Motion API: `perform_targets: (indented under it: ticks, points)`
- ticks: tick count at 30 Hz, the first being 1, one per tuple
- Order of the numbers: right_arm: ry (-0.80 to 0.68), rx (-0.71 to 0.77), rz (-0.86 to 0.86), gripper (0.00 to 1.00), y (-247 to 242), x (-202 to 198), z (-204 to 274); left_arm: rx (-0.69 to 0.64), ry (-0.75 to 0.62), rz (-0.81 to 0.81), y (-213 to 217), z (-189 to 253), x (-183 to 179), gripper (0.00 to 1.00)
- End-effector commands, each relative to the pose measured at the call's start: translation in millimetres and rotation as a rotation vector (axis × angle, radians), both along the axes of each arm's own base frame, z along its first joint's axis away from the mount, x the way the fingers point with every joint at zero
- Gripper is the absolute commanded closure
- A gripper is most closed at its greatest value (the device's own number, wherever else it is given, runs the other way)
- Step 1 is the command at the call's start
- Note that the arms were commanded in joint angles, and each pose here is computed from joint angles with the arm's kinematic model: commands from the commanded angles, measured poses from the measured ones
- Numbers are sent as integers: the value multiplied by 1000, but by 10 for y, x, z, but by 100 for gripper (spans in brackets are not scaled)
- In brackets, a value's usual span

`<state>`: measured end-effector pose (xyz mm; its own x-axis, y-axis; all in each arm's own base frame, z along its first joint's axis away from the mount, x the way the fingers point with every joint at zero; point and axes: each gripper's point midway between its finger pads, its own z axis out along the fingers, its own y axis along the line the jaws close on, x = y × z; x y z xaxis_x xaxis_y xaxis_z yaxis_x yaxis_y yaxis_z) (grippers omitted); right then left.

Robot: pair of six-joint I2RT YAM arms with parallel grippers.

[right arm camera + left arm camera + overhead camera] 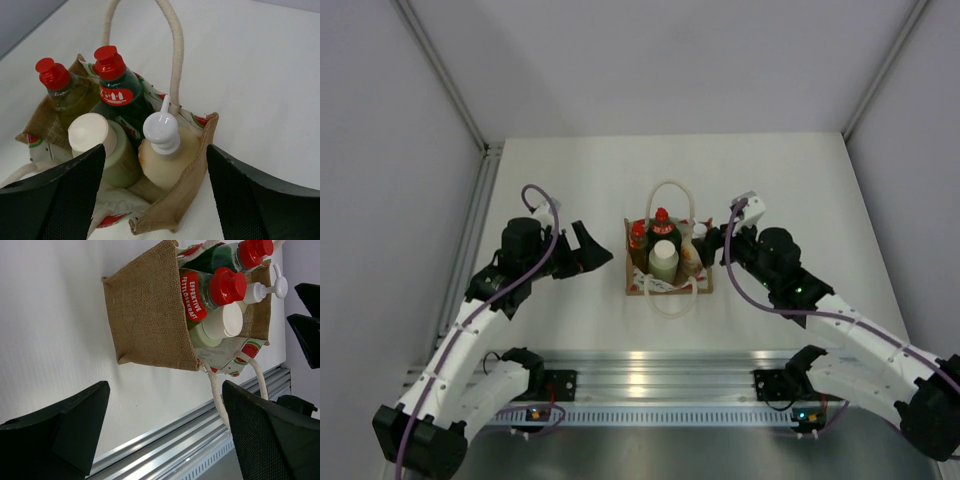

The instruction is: Take the personal care products out of the canvas bag

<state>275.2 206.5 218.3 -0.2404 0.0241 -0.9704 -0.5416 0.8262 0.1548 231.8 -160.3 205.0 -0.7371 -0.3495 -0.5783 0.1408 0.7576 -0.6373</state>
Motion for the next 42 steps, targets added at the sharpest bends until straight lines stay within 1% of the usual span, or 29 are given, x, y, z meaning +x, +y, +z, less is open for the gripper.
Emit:
perform_targets:
  ticks: [1, 5, 11, 16, 23, 26, 28, 30, 34, 38, 39, 41, 42]
  points:
    - [-184, 72, -32, 21, 83, 187, 434, -3, -92, -55, -55, 143, 9, 2]
    - [-161, 3, -17, 24, 162, 285, 248, 26, -84, -67, -24, 89, -45, 2]
    - [-129, -43, 18, 35, 308, 381, 29, 65, -75, -75, 29, 39, -101, 2]
    - [-137, -62, 24, 39, 359, 429, -44, 122, -84, -55, 133, 25, -115, 2]
    - [-177, -56, 15, 42, 381, 477, 26, 123, -70, -66, 122, -31, -136, 2]
    - [-176, -64, 32, 45, 425, 494, -6, 127, -64, -68, 121, -53, -128, 2]
    - [-196, -96, 46, 51, 444, 518, -18, 127, -57, -71, 116, -68, -133, 2]
    - [-179, -114, 54, 57, 464, 533, -105, 128, -57, -74, 115, -72, -133, 2]
    - [-170, -113, 58, 59, 479, 535, -162, 127, -57, -77, 110, -72, -133, 2]
    - [-181, -99, 58, 70, 477, 525, -196, 129, -54, -78, 112, -84, -135, 2]
    - [-183, -97, 59, 81, 481, 526, -201, 128, -52, -81, 108, -90, -140, 2]
    - [-194, -90, 73, 90, 509, 520, -176, 129, -51, -81, 106, -95, -135, 2]
    - [-199, -88, 76, 100, 516, 521, -161, 127, -51, -81, 103, -88, -135, 2]
